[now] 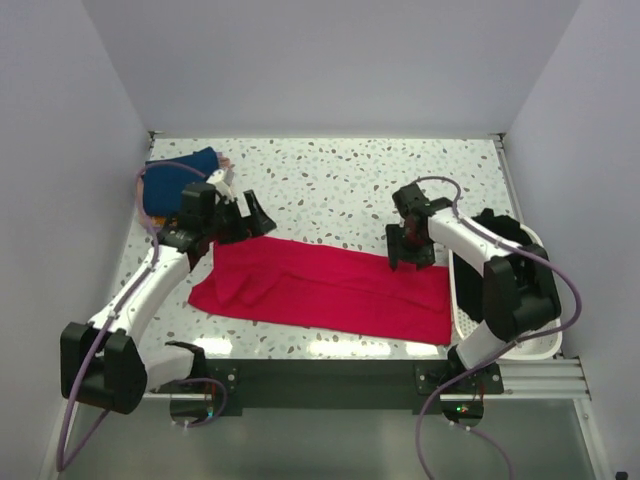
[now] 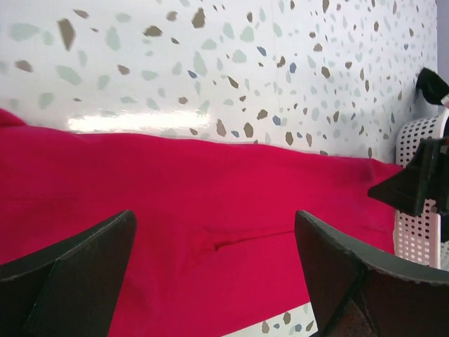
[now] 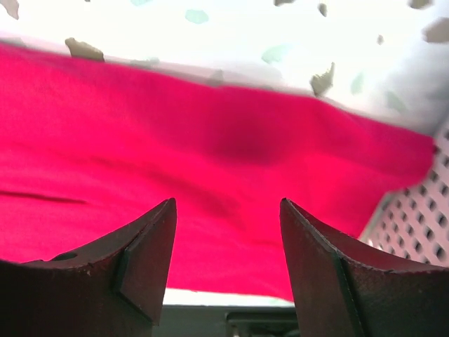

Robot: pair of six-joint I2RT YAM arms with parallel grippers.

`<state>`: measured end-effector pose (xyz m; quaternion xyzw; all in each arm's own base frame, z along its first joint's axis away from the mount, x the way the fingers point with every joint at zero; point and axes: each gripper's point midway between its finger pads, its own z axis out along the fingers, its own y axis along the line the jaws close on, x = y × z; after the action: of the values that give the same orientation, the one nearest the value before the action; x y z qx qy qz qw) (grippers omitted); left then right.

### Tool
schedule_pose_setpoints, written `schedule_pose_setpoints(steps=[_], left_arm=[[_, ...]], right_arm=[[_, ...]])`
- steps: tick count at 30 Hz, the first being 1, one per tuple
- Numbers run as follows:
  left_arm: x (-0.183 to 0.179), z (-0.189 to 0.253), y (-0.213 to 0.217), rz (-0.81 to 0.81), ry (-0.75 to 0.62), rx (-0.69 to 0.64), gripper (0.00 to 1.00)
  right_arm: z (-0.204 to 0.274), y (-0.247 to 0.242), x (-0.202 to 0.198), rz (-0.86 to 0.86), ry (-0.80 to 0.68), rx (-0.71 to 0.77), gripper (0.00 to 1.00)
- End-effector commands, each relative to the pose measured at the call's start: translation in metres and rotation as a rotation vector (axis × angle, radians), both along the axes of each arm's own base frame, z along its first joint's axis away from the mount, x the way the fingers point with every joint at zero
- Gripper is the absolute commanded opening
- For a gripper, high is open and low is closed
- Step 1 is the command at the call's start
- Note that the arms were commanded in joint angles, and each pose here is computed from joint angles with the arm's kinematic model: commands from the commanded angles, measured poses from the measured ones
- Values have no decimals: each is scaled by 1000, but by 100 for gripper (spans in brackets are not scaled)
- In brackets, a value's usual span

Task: Fold and stack the t-shirts
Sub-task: Fold the tshirt

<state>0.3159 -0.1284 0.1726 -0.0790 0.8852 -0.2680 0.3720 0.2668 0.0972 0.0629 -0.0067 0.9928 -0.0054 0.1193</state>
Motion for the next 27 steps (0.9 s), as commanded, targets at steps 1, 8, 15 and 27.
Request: schedule_pose_setpoints(steps=[1, 8, 15, 27], left_arm=[[15, -6, -32, -69, -72, -45, 100], [3, -93, -41, -99, 101, -22, 100], [-12, -137, -19, -40, 198, 83, 100], [0, -109, -22, -36, 100, 64, 100]], right_arm=[[-11, 19, 19, -7, -35, 79, 64], [-47, 21, 28, -3, 25, 47, 64], [-69, 24, 57, 6, 47, 10, 64], [-68, 14, 165, -27, -20, -37, 64]])
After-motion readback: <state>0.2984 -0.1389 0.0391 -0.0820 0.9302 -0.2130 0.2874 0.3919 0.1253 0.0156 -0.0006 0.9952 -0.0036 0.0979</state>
